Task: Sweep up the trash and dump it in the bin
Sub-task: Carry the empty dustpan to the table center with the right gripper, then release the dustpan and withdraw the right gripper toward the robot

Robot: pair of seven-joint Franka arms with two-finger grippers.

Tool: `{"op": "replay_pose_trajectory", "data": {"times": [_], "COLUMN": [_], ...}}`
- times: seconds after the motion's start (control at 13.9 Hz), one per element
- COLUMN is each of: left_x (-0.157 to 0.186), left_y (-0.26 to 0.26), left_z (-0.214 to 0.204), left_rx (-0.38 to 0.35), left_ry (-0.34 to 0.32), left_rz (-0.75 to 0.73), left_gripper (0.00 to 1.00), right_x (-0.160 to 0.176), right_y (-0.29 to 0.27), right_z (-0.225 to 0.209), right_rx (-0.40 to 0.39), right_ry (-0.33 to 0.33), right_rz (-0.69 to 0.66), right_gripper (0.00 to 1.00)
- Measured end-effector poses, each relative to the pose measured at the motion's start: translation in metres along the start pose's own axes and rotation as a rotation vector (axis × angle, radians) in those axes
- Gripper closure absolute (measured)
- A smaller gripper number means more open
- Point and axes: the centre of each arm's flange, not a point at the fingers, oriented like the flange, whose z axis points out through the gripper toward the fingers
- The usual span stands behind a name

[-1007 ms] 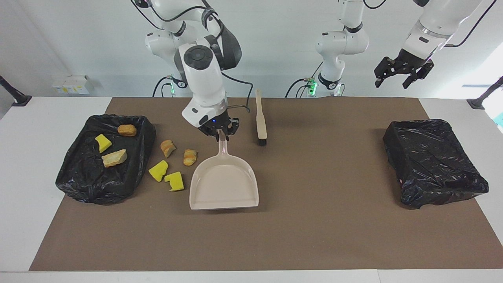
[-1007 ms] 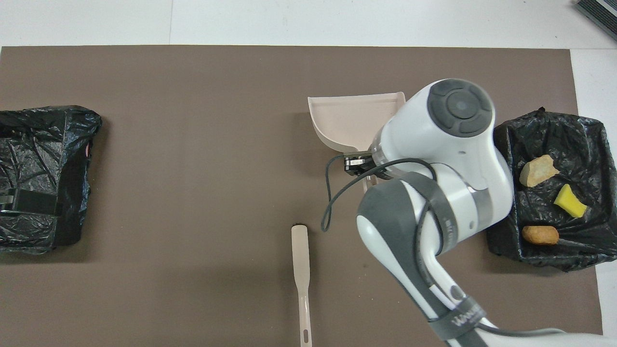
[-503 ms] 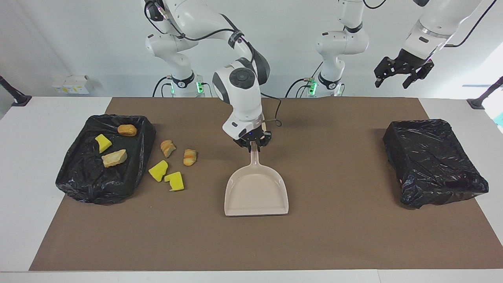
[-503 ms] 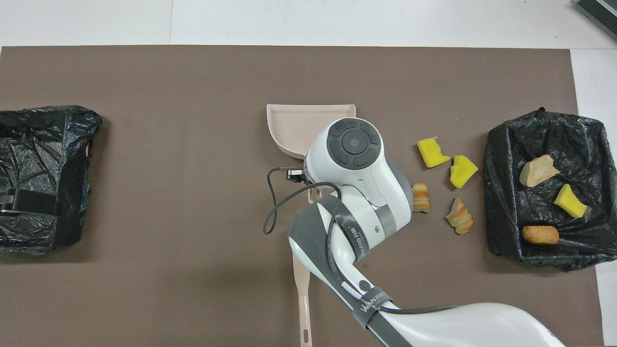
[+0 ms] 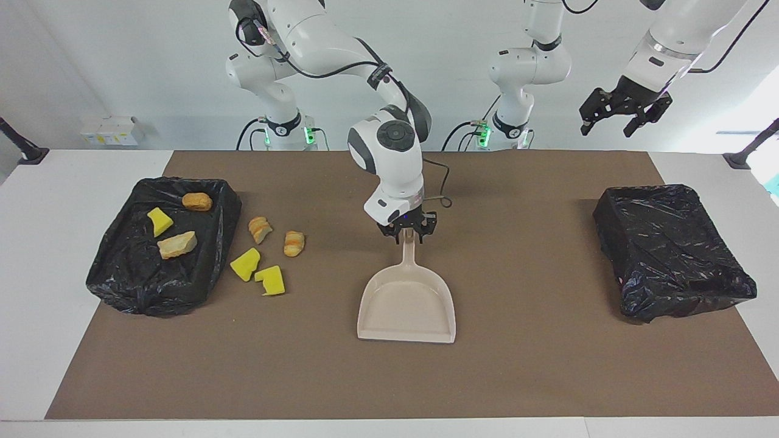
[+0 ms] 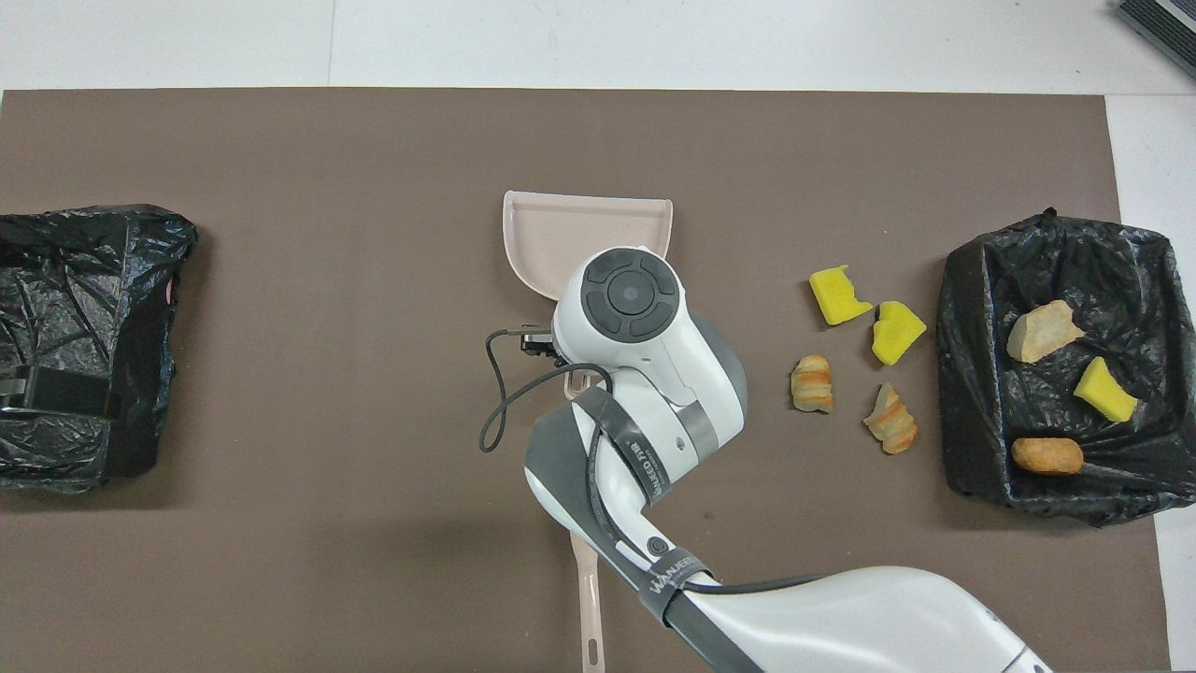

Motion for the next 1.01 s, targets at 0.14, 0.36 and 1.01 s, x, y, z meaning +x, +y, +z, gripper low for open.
{"op": "replay_pose_trajectory", "data": {"times": [0.14, 0.36, 1.01], "left_x": [0.0, 0.0, 0.0], "left_y": [0.0, 0.0, 0.0], "left_z": [0.0, 0.0, 0.0], "left_rx": [0.0, 0.0, 0.0], "left_ry": [0.0, 0.0, 0.0], "left_rz": [0.0, 0.0, 0.0], "left_gripper": [0.0, 0.0, 0.0], "right_x": [-0.017, -0.057, -0.197], "right_y": [-0.01, -0.025, -0.003], "right_z": [-0.008, -0.019, 0.008], "right_rx": [-0.023, -0.055, -0.148], "right_ry": [-0.03, -0.062, -0.202], "right_rz": [-0.001, -0.009, 0.021], "right_gripper": [0.07, 0.0, 0.04]}}
